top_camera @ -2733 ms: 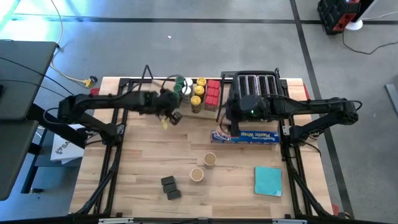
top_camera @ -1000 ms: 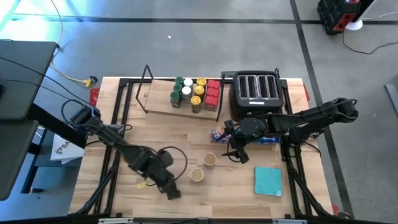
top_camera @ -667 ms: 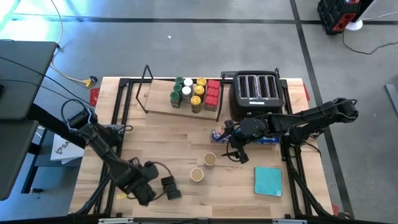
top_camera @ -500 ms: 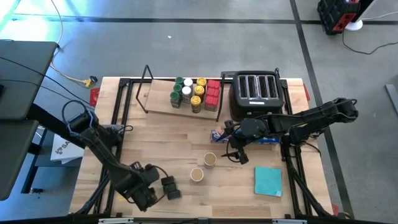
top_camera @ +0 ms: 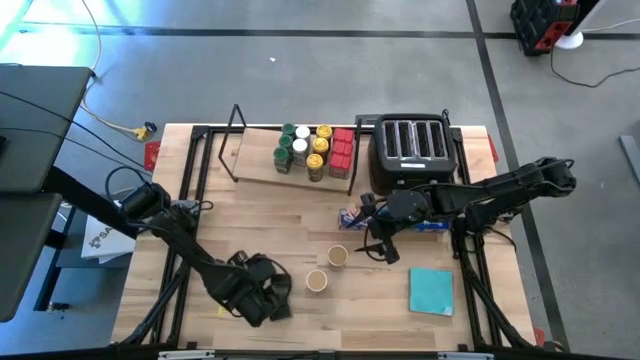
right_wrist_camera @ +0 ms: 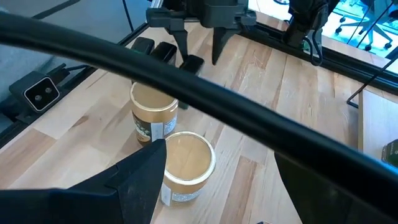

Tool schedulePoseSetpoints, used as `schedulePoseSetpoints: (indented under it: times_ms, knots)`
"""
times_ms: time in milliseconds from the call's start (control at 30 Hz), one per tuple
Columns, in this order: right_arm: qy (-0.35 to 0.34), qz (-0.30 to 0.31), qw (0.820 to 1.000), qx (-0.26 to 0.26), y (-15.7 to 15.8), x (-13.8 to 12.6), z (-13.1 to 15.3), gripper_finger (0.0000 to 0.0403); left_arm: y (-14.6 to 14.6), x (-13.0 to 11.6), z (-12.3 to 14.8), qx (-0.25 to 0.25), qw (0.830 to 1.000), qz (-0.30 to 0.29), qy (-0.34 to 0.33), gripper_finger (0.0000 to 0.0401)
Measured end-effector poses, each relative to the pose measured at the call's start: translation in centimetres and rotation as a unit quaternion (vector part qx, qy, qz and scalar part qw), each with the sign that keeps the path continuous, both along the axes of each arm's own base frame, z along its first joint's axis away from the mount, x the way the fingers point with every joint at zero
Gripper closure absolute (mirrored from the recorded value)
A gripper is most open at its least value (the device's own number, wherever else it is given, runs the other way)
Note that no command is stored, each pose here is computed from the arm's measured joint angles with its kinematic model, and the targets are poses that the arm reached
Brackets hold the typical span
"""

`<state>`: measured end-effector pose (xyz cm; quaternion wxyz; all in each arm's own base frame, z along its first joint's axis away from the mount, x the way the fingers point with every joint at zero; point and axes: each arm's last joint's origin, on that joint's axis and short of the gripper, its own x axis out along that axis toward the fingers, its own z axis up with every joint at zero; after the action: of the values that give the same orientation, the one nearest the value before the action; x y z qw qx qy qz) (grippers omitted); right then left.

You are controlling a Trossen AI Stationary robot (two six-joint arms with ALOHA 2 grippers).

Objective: Shelf spices
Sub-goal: Put the top black seasoning can on the shelf

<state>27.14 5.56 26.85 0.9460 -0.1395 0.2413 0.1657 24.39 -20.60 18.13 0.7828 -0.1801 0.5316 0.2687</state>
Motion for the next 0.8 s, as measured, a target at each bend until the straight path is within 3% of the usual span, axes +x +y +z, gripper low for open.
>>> schedulePoseSetpoints:
  times_ms: [267, 600, 800]
  knots:
    - [0.004, 0.001, 1.000, -0.003, 0.0, 0.0, -0.1, 0.0107, 1.6, 1.3, 0.1, 0.042, 0.999, -0.021, -0.007, 0.0144]
    - [0.006, -0.001, 1.000, 0.001, 0.0, -0.1, -0.1, 0.0107, 3.2, 2.7, 0.1, 0.058, 0.992, -0.111, 0.026, 0.0144]
    - [0.007, -0.006, 1.000, 0.007, -0.1, 0.0, -0.1, 0.0107, 4.4, 3.4, -0.1, -0.015, 0.984, -0.155, 0.082, 0.0142]
